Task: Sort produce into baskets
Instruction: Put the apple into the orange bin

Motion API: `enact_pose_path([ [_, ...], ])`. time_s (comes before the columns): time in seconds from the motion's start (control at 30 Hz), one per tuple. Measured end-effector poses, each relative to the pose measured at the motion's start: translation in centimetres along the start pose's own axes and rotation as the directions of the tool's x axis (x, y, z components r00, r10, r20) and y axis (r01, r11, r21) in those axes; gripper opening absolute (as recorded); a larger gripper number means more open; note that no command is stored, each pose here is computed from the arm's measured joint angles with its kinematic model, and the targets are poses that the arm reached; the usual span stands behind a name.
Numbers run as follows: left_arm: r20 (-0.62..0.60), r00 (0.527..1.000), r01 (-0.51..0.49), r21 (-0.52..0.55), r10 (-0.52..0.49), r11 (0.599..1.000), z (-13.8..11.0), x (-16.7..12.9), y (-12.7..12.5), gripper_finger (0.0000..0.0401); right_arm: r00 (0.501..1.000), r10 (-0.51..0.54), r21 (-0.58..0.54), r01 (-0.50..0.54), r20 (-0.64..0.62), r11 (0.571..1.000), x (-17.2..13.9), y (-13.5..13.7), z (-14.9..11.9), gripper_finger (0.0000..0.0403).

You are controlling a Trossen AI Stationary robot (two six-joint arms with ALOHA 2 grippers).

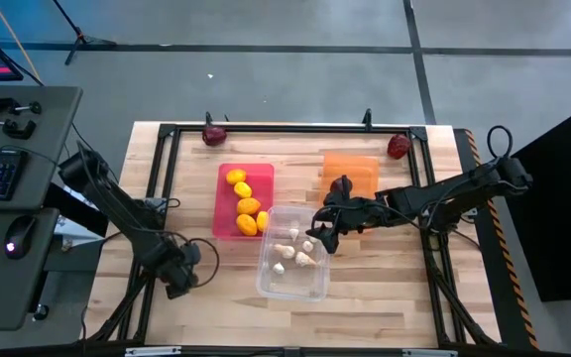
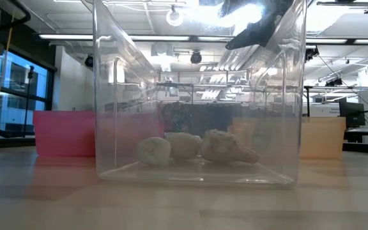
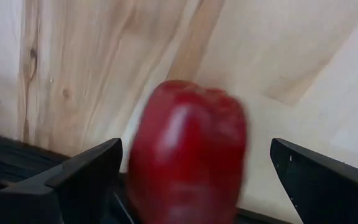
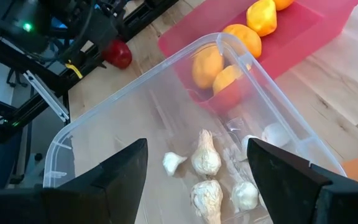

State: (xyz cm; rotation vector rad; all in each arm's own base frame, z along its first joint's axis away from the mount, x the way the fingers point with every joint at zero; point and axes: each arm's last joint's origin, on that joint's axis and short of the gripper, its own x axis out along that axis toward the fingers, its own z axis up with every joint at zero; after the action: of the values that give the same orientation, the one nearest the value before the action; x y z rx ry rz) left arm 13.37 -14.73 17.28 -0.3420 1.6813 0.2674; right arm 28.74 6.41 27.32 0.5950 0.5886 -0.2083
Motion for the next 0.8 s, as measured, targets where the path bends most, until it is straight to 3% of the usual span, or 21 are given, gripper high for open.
enact_pose_path([
  [0.4,-0.044,0.996,-0.075,-0.004,0.075,0.997,0.3,1.5,-0.4,0.0385,1.0,-0.003,0.023,0.003,-0.002,1.0,0.0,0.0,0.0,0.0266],
  [0.67,-0.044,0.996,-0.076,0.01,0.076,0.997,0.3,1.5,-0.5,0.0276,1.0,-0.003,0.023,0.003,-0.002,1.0,0.0,0.0,0.0,0.0266],
  [0.8,-0.031,0.998,-0.056,0.019,0.056,0.998,0.4,1.1,-0.6,0.0268,1.0,0.011,0.045,-0.011,0.004,0.999,0.0,0.1,0.1,0.0266],
])
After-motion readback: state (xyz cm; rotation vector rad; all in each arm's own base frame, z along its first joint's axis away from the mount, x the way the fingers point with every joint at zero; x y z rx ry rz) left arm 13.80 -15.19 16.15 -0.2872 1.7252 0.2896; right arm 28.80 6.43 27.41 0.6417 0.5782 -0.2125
